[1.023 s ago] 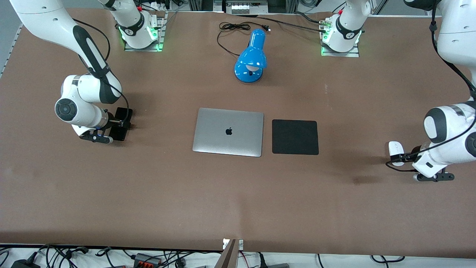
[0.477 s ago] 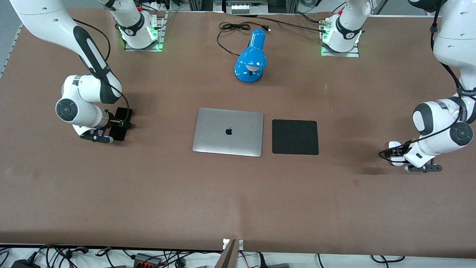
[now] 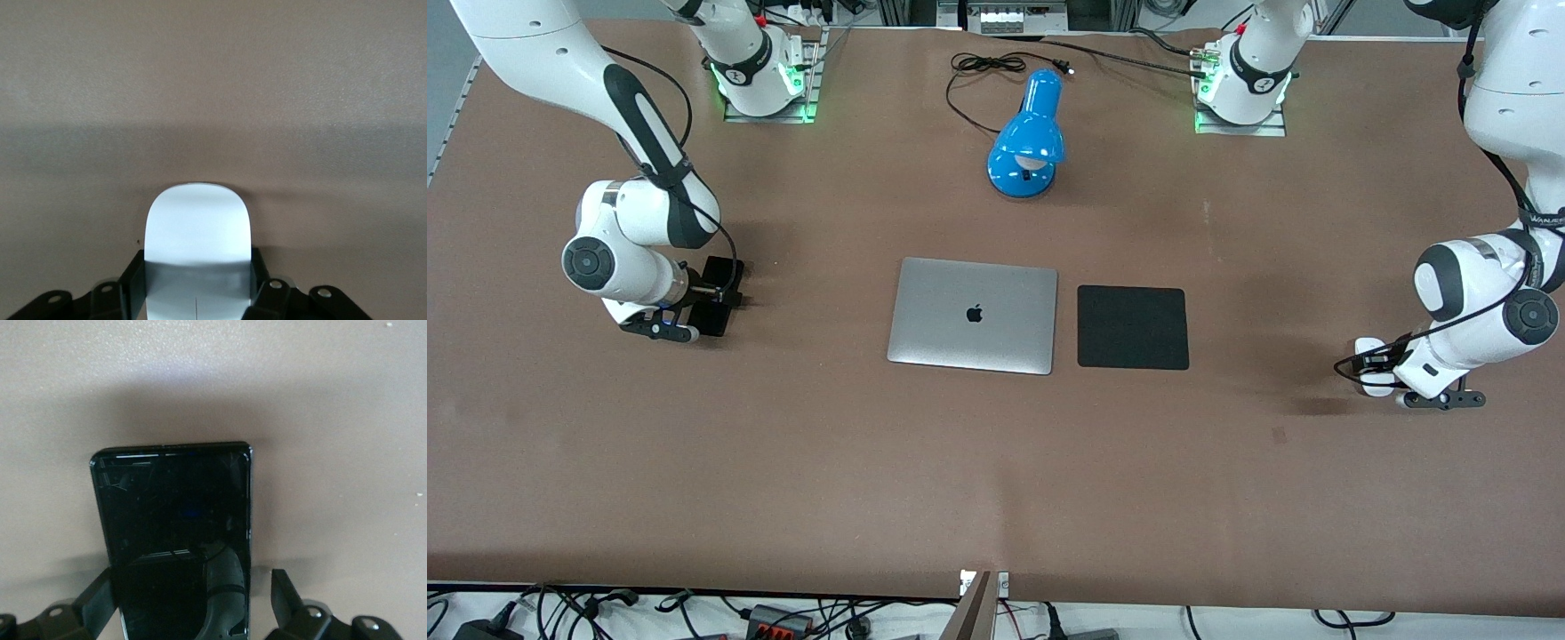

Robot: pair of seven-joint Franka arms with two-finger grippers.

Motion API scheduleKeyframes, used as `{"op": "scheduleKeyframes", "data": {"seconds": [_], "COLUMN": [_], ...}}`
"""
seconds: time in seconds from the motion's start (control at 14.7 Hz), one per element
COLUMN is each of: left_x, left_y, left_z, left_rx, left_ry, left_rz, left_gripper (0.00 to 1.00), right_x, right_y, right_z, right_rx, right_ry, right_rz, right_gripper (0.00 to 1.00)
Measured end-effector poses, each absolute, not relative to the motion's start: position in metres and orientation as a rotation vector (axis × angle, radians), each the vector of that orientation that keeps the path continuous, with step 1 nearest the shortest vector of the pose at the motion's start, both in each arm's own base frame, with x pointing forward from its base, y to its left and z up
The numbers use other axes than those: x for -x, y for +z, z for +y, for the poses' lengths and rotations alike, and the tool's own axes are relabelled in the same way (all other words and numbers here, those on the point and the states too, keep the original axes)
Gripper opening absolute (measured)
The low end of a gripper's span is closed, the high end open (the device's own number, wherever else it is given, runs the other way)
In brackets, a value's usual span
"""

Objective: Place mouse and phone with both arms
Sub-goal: 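Close the left gripper on the white mouse and lift it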

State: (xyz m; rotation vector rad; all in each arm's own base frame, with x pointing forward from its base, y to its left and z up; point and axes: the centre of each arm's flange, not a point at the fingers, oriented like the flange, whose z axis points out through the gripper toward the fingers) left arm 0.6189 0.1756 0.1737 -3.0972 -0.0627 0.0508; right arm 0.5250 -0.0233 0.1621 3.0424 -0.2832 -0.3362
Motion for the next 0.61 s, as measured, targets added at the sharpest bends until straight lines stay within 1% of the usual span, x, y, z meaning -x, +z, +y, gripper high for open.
{"op": "scheduleKeyframes", "data": {"seconds": [0.14, 0.27, 0.34, 0.41, 0.48, 0.61], "left_x": [-0.619, -0.62, -0.62, -0.622, -0.624, -0.63], "left_y": [0.174, 0.174, 0.175, 0.177, 0.18, 0.19], "left_z": [0.175, 0.174, 0.174, 0.172, 0.171, 0.167], "left_rx": [3.098, 3.098, 3.099, 3.099, 3.099, 3.097], "left_ry": [0.05, 0.047, 0.044, 0.038, 0.029, 0.014], "left_rz": [-0.063, -0.061, -0.06, -0.057, -0.053, -0.043], "left_gripper": [0.62, 0.62, 0.62, 0.62, 0.62, 0.62], "right_x": [-0.525, -0.524, -0.524, -0.524, -0.525, -0.525], "right_y": [0.161, 0.159, 0.158, 0.158, 0.161, 0.163], "right_z": [-0.023, -0.022, -0.021, -0.02, -0.021, -0.021], "right_rx": [-3.042, -3.043, -3.043, -3.043, -3.043, -3.043], "right_ry": [-0.34, -0.343, -0.345, -0.344, -0.342, -0.34], "right_rz": [-0.286, -0.291, -0.293, -0.292, -0.294, -0.294], "right_gripper": [1.0, 0.96, 0.96, 0.92, 0.84, 0.82]}}
